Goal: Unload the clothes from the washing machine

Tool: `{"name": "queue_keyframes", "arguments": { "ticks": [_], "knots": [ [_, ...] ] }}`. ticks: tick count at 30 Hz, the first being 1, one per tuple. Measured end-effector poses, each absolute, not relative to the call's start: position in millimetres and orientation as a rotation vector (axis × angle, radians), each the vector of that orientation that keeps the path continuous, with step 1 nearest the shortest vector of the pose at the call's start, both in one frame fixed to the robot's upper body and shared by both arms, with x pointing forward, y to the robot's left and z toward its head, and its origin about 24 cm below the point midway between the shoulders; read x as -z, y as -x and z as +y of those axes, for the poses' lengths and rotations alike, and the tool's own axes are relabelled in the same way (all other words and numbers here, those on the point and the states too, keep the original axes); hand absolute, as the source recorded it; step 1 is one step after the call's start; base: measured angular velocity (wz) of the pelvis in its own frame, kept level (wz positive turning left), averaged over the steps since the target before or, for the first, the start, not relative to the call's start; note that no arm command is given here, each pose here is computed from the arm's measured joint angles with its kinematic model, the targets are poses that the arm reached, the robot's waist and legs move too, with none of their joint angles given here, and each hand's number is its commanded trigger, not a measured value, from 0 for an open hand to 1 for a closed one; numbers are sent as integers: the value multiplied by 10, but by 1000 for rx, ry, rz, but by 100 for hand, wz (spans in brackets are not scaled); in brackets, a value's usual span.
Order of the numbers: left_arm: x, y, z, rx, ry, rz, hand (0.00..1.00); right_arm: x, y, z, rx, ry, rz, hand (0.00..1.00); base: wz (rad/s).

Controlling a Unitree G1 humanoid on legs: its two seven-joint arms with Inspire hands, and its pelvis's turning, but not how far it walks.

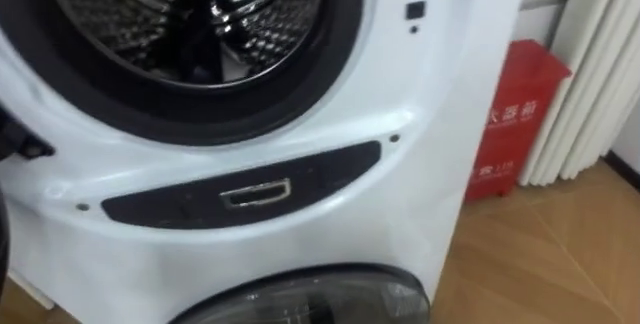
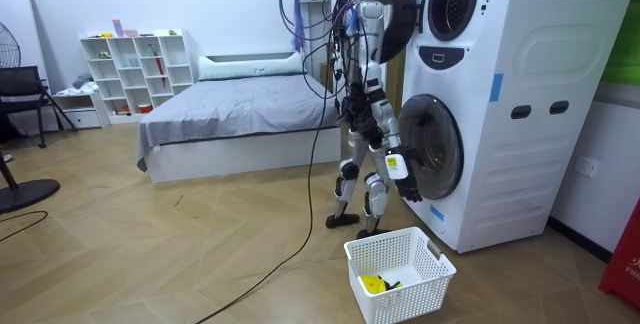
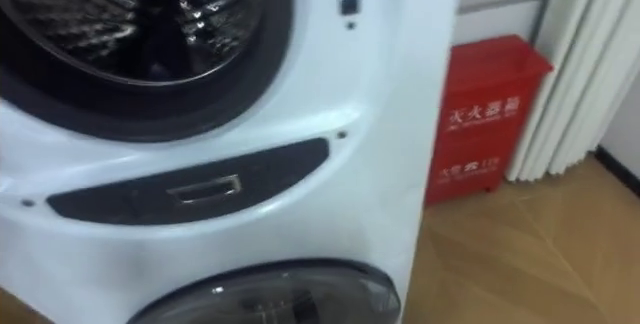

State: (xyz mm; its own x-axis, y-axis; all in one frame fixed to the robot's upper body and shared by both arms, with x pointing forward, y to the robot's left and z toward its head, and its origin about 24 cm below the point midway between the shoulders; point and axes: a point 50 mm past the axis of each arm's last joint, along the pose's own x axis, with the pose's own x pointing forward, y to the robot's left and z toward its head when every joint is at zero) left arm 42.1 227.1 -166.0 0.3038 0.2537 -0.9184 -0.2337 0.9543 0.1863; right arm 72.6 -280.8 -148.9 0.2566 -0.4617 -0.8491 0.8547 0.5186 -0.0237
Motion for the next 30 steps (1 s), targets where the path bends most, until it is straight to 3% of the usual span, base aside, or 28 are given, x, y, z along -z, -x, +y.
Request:
{"name": "queue_keyframes", "arguments": {
  "ticks": [9,18,30],
  "knots": [
    [1646,-275,2362,-354,-54,1232,0,1525,-788,-2648,792,-441,968,0,16],
    [1644,-248,2381,-360,-60,1240,0,1622,-544,-2504,630,-328,1123,0,10],
    [1596,-531,2405,-352,-62,1151,0,1613,-704,-2428,427,-202,1130,0,-3]
  ]
}}
